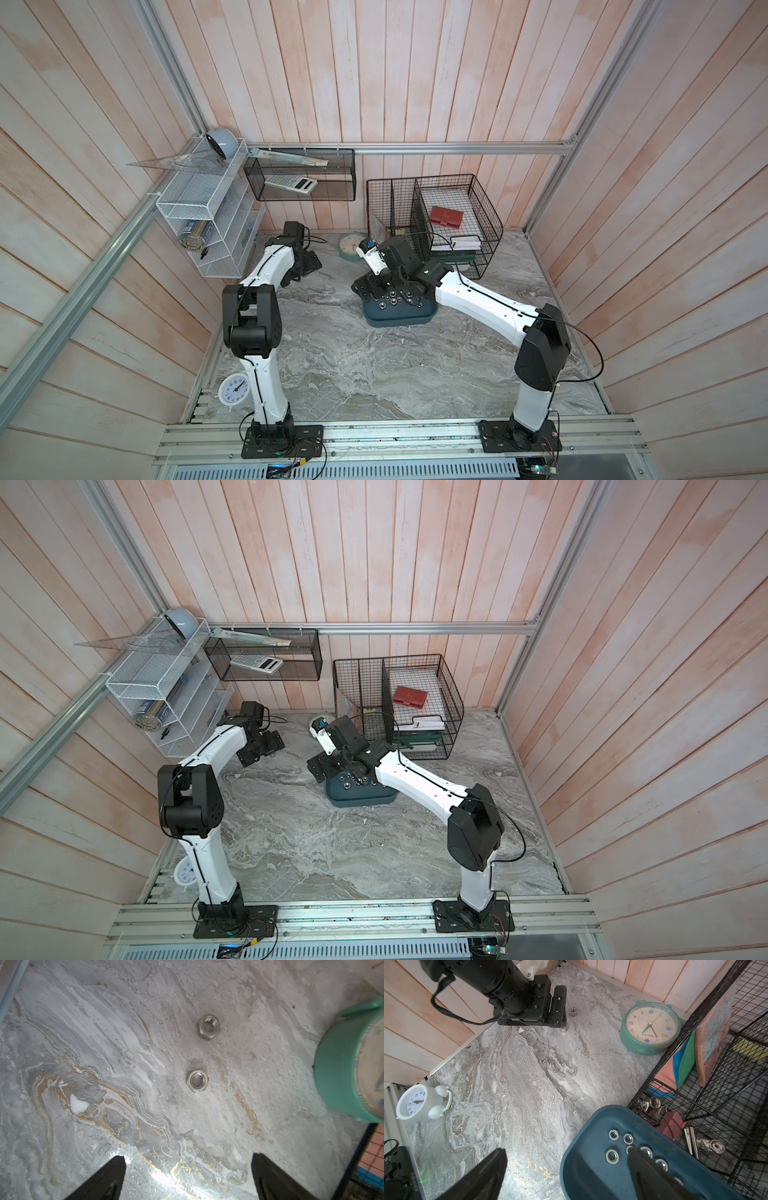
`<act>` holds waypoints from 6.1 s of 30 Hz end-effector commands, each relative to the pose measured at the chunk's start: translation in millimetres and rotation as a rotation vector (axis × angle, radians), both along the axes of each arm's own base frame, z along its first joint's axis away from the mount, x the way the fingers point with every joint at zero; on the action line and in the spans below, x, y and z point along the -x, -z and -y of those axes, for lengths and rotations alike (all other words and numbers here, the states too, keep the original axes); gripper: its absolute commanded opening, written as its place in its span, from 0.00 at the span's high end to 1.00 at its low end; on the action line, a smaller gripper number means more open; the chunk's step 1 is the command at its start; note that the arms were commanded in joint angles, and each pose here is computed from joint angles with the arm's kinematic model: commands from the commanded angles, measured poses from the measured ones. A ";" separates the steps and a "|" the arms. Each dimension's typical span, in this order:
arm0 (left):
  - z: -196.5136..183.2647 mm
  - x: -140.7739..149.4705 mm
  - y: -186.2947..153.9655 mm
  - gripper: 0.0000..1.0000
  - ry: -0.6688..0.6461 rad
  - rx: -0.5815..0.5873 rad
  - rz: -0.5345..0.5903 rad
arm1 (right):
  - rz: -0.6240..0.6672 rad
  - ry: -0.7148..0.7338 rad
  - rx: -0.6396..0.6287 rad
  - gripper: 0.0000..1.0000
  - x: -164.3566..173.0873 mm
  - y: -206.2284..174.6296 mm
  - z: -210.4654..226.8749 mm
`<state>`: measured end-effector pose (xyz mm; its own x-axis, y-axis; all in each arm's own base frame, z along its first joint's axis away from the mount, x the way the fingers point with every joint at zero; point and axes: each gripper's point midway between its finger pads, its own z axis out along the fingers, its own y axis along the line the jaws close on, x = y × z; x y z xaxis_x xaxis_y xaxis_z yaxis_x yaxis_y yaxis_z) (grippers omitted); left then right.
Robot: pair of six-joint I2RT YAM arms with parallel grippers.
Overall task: Put the nuts on the desktop into the storage box
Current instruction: Pick up the nut from the center of the board, then place the nut in the storage box.
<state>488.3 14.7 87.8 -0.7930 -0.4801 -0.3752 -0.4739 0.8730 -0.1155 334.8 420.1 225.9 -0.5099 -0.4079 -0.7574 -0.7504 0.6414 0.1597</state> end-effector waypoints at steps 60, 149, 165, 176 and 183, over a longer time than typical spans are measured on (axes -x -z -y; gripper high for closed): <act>-13.9 -39.9 71.2 0.78 0.075 -0.037 -0.074 | -0.015 0.031 0.013 0.02 -10.9 1.0 8.4; 250.3 98.1 49.1 0.76 0.513 -0.020 -0.124 | -0.013 0.292 0.087 0.02 52.1 27.6 138.5; 251.3 89.7 48.7 0.68 0.526 -0.049 -0.119 | -0.019 0.292 0.089 0.02 50.5 28.9 137.3; 253.3 92.4 26.3 0.51 0.527 -0.016 -0.088 | -0.019 0.288 0.086 0.02 49.3 28.0 136.0; 263.9 87.1 -7.9 0.40 0.539 0.039 -0.022 | -0.015 0.286 0.082 0.02 48.2 25.2 134.8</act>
<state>393.5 -240.0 58.9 -0.9577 -0.0025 -0.2877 0.0238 0.9959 -0.0876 280.7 284.1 191.8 -0.6314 -0.3124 -0.7098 -0.5385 0.8353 0.1113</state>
